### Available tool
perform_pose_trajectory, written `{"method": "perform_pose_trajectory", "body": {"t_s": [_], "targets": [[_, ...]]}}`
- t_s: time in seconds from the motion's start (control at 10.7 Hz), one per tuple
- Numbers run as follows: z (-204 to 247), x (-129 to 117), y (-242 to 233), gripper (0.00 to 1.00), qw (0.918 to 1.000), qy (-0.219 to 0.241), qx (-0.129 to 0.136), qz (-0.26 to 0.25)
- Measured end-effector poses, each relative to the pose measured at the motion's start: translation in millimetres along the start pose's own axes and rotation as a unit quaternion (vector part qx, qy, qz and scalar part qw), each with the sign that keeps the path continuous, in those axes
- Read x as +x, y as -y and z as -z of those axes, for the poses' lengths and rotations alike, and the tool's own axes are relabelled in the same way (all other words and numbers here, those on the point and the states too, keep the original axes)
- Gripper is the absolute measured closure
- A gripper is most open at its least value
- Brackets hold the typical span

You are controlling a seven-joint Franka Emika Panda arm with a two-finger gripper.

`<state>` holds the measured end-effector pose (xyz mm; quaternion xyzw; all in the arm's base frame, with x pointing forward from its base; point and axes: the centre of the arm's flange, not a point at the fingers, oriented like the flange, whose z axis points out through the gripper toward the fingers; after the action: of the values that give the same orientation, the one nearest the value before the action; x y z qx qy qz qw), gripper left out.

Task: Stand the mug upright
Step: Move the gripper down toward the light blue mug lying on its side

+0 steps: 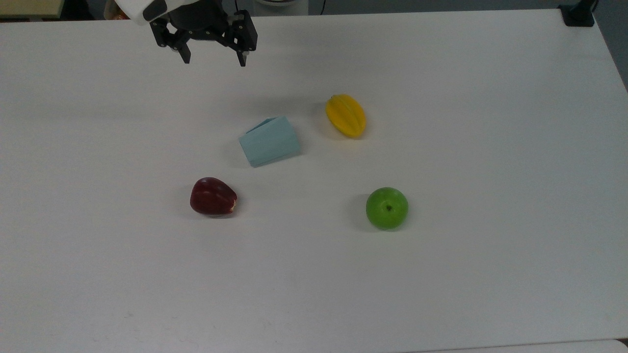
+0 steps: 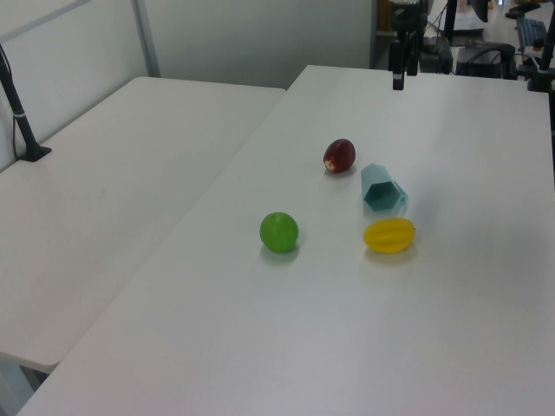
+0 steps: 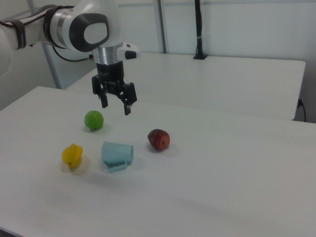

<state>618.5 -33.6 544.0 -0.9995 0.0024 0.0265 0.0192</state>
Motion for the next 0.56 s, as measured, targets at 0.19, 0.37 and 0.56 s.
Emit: {"method": "perform_pose_trajectory", "body": {"t_s": [0.19, 0.37, 0.56], "targets": [[-13.5, 11.4, 18.2, 0.00, 0.9996, -0.008, -0.010, 0.027], [-33.8, 23.8, 40.4, 0.00, 0.9957, -0.012, -0.068, 0.061], [-60.6, 33.1, 56.9, 0.00, 0.9879, -0.003, -0.124, 0.093]]}}
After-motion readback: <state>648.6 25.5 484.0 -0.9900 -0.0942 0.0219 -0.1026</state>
